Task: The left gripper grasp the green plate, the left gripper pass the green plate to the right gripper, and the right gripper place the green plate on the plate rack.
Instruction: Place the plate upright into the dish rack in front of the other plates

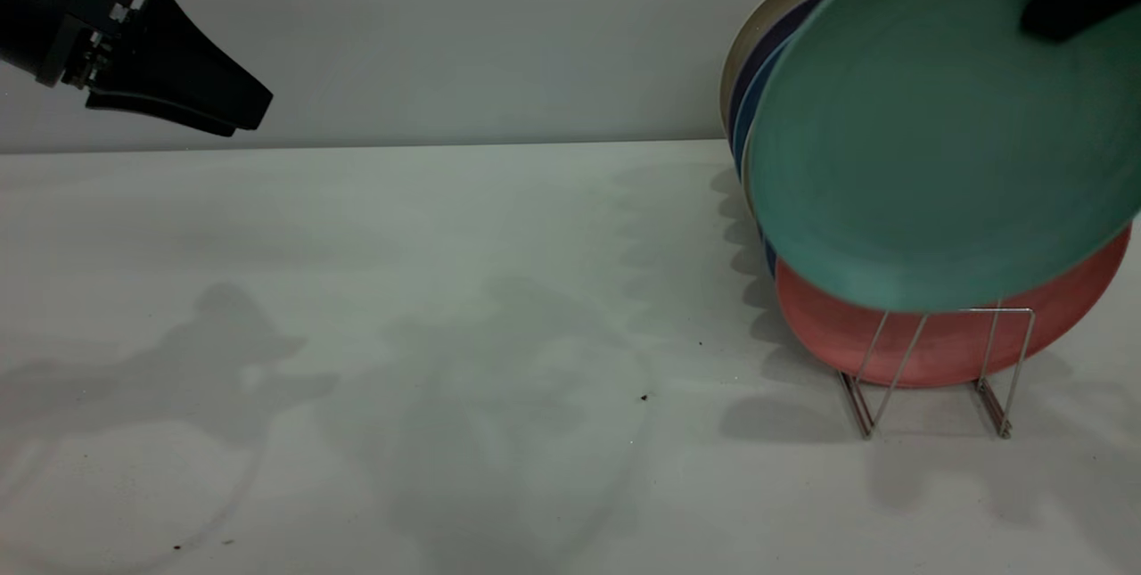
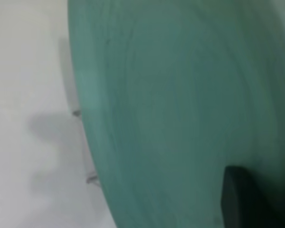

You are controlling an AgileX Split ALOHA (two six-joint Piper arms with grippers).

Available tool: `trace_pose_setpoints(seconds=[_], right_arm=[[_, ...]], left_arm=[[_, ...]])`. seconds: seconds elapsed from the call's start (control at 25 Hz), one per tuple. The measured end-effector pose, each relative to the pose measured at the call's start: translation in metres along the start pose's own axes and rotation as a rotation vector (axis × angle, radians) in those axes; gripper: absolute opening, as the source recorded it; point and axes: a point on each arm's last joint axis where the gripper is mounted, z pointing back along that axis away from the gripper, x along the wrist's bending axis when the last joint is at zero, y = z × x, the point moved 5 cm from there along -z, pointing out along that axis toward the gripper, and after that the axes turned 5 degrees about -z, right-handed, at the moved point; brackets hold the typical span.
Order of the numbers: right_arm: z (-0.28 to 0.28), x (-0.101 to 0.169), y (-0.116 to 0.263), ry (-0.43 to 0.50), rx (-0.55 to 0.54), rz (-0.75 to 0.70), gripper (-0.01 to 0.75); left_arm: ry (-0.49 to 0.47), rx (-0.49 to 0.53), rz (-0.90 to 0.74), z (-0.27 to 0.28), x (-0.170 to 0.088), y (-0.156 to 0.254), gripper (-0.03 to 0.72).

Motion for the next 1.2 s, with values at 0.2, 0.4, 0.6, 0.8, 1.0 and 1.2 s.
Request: trace_pose_setpoints(seconds=[0.2, 0.4, 0.6, 0.8, 1.0, 1.2], right_arm=[[0.000, -0.011, 0.015, 0.034, 0.012, -0.044, 0.102], [-0.004, -0.015, 0.024, 0.032, 0.009, -0.089, 0.102], [-0.022, -0.012, 0.027, -0.014, 0.004, -0.103, 0.102], [-0.034, -0.011, 0.032, -0.027, 0.014, -0.105, 0.102], [-0.035, -0.011, 0.032, -0.029, 0.014, -0.108, 0.102], [-0.035, -0.010, 0.032, -0.034, 0.014, -0.115, 0.102]], left_arm=[[0.000, 0.000, -0.002, 0.000, 0.000, 0.000, 0.580], [-0.001, -0.001, -0.001, 0.000, 0.000, 0.000, 0.580], [-0.004, -0.001, 0.000, 0.000, 0.001, 0.000, 0.580], [-0.005, -0.001, 0.000, 0.000, 0.001, 0.000, 0.580], [-0.005, -0.001, 0.000, 0.000, 0.001, 0.000, 0.580], [-0.005, -0.001, 0.000, 0.000, 0.001, 0.000, 0.580]])
